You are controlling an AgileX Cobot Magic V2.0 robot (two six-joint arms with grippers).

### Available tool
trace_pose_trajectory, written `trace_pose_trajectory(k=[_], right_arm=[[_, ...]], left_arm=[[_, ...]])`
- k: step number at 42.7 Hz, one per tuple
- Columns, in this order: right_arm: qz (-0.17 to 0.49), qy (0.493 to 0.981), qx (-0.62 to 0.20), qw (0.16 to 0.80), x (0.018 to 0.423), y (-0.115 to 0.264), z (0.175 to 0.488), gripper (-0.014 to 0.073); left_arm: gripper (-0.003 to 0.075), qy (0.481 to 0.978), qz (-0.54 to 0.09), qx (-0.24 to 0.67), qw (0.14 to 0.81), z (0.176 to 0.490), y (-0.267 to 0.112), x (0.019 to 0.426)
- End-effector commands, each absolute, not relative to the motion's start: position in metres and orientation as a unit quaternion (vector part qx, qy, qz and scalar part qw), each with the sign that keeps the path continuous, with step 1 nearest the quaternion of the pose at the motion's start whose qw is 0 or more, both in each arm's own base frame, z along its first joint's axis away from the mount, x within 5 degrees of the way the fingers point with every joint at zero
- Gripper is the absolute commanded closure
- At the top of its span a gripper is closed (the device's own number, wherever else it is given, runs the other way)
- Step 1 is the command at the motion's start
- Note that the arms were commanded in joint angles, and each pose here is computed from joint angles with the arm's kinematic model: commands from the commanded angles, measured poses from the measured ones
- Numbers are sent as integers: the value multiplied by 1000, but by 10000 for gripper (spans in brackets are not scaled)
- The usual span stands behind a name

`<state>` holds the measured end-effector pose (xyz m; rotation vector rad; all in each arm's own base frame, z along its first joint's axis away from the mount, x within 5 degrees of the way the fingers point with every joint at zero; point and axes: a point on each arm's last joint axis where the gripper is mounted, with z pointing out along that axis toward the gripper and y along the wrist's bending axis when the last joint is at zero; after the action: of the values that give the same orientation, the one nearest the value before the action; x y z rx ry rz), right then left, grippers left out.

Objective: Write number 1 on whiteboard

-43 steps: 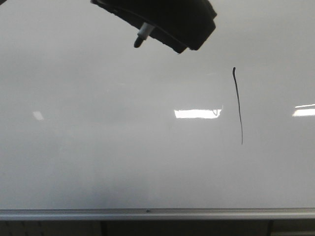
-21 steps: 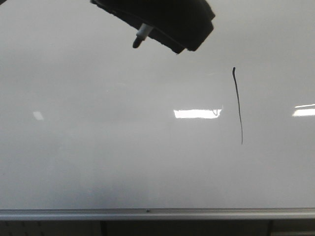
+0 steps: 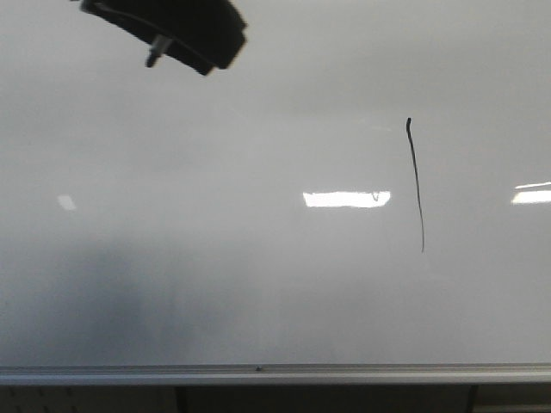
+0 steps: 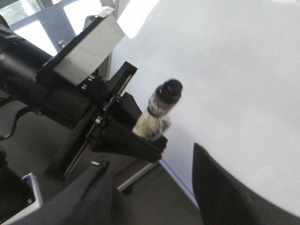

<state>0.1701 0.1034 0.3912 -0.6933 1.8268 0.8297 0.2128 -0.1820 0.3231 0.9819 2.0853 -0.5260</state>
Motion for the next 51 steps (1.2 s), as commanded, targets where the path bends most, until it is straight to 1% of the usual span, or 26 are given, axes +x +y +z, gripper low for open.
trace_pose_trajectory(k=[1,9,12,15,16,18,24,30,36,43,51], right_arm=[[322,734,-242,547,163,94,402,244],[276,733,-181,595,149,77,383,442],[264,731,-165,607,142,71,375,535],[255,731,-153,614,135,66,366,653],[254,730,-152,617,133,65,365,671],[250,731,-146,617,129,63,358,652],[249,738,-144,611,121,61,343,655],[252,745,-147,599,120,62,336,655],[254,745,-145,599,120,62,335,655],[254,745,-145,599,120,62,335,655],[255,746,-145,598,120,62,335,655]], left_arm=[[741,823,-193,309,435,341,-153,232],[741,865,-137,205,436,326,-91,260],[741,878,-117,167,434,319,-68,265],[741,888,-96,126,432,310,-44,268],[741,890,-91,116,432,308,-38,268],[741,894,-77,92,431,303,-24,269],[741,901,-40,23,431,287,13,266],[741,902,-14,-23,430,275,37,263],[740,907,3,-23,421,263,44,271],[741,912,22,-20,409,239,49,291],[741,924,19,-5,382,215,44,311]])
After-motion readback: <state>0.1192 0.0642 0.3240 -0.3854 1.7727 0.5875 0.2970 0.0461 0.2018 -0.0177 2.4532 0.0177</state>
